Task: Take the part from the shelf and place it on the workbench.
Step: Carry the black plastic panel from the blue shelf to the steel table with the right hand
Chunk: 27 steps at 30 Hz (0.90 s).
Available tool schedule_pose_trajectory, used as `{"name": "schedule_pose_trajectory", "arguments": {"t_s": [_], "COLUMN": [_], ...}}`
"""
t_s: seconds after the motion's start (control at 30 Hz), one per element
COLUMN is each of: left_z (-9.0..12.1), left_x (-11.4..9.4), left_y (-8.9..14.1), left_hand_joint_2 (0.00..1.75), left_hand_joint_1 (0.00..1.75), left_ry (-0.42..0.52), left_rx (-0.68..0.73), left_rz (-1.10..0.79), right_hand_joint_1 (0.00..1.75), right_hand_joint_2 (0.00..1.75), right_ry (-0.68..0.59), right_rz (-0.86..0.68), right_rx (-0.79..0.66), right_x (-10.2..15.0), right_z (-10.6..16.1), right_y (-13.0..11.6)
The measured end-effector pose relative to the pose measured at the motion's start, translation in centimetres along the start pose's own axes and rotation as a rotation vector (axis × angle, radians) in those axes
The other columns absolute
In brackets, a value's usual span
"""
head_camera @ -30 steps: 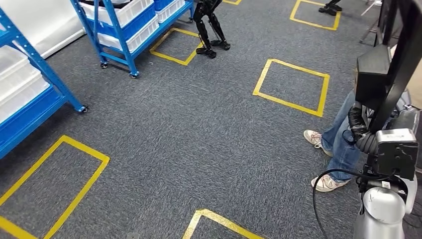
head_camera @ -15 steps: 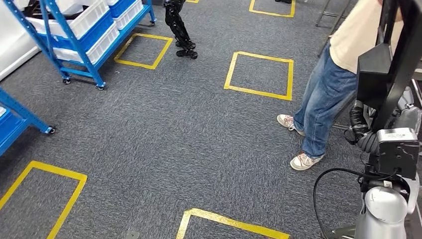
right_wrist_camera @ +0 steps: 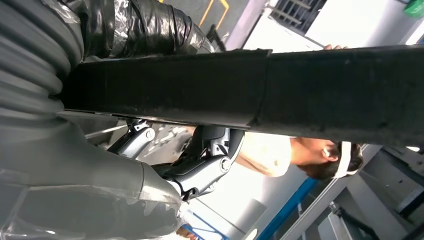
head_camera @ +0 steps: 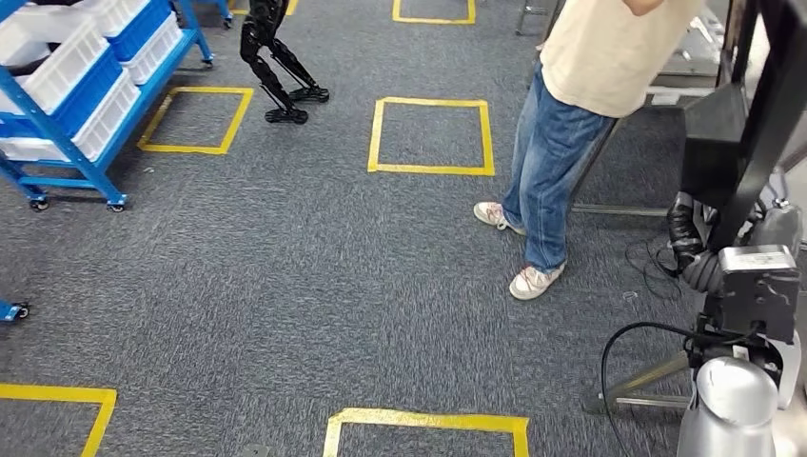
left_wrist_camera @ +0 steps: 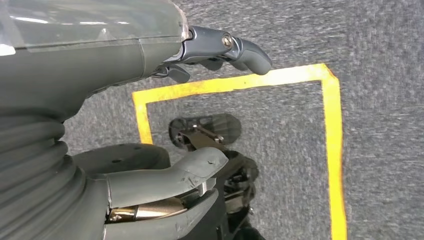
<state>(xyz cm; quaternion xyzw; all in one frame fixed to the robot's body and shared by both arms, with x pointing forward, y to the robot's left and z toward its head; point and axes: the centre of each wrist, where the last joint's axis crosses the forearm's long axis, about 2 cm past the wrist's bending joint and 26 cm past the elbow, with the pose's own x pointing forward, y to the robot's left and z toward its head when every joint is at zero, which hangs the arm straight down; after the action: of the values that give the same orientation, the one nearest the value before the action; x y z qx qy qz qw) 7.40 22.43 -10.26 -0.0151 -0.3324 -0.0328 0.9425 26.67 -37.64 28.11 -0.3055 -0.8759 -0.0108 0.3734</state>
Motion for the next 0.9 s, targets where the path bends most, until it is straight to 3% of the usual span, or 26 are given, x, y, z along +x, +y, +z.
{"name": "schedule_pose_trajectory", "arguments": {"t_s": [0.9], "left_z": [0.13], "left_x": [-0.22], "left_y": [-0.10], "left_hand_joint_2": [1.75], "left_hand_joint_1": [0.00], "left_ry": [0.006], "left_rx": [-0.003], "left_rz": [0.005], "right_hand_joint_1": [1.75], "right_hand_joint_2": [1.75], "right_ry": [-0.004], "right_rz": [0.020], "right_rx": [-0.004], "right_x": [0.26], "right_z": [-0.05], "right_y": [0.23]}}
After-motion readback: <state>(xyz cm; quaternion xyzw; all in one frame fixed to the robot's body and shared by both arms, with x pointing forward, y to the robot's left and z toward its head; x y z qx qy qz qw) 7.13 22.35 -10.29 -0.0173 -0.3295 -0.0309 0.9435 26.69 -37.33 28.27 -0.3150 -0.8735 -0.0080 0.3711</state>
